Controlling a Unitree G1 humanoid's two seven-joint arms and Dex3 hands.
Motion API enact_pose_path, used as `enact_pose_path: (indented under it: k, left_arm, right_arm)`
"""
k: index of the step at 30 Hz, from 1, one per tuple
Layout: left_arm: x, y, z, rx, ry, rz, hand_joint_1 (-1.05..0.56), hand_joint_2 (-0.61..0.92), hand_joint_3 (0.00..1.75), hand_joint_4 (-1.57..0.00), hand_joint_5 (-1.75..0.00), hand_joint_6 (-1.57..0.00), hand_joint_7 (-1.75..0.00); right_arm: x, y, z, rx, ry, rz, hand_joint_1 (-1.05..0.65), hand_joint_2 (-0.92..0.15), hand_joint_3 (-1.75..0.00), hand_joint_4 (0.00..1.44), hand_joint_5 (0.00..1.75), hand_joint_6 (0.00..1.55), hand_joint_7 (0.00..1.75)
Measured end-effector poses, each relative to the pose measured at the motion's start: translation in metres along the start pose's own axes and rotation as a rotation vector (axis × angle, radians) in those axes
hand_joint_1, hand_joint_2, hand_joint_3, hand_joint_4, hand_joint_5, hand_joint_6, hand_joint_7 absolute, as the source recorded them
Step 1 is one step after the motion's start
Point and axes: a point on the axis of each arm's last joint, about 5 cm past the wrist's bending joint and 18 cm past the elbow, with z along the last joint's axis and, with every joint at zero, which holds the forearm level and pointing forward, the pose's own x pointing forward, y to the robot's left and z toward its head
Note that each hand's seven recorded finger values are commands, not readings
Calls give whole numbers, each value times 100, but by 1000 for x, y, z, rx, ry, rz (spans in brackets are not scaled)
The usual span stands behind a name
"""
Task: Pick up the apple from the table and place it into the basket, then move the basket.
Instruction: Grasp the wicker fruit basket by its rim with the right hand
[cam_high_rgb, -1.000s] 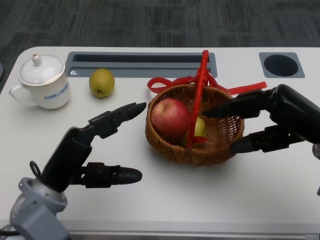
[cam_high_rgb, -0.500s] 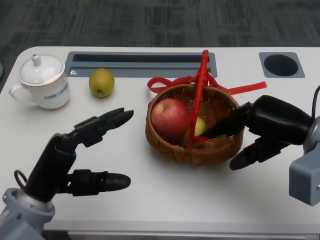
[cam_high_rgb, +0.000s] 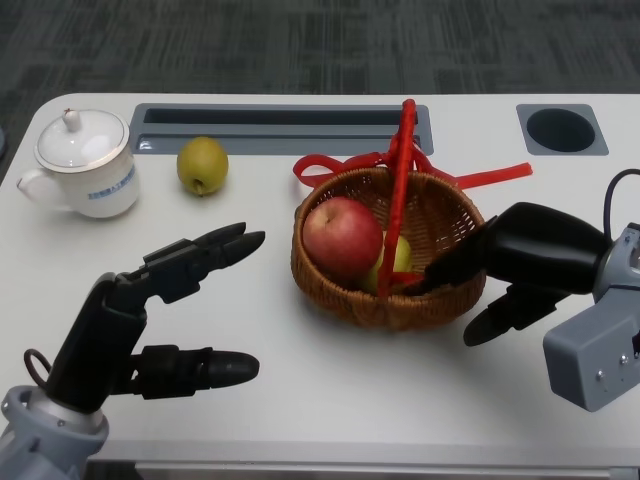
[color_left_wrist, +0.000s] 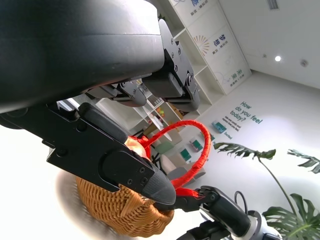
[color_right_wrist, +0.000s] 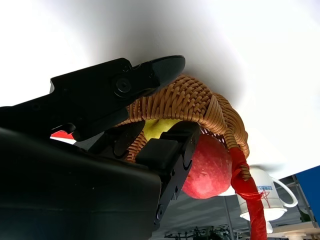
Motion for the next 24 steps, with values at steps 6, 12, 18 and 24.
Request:
enact_pose_path:
  k: [6, 12, 18, 24]
  left_arm:
    - [-1, -2, 1, 7, -3, 21, -63, 79, 0, -58, -2, -67, -1]
    - [0, -6, 3, 6, -21, 43, -61, 78, 0, -62, -3, -70, -2]
    - [1, -11, 5, -4, -67, 85, -58, 78, 0, -66, -3, -73, -2]
    - [1, -9, 5, 4, -77, 117, -58, 80, 1, -70, -4, -76, -2]
  right_arm:
    - [11, 1, 2, -56, 20, 32, -69, -87, -1, 83, 1, 75, 0]
    - [24, 4, 6, -189, 0, 86, -40, -92, -14, 90, 3, 78, 2]
    - [27, 8, 7, -231, -20, 83, -16, -92, -9, 96, 2, 83, 2]
    - [28, 6, 7, -238, -15, 66, -16, -92, -11, 98, 3, 84, 1]
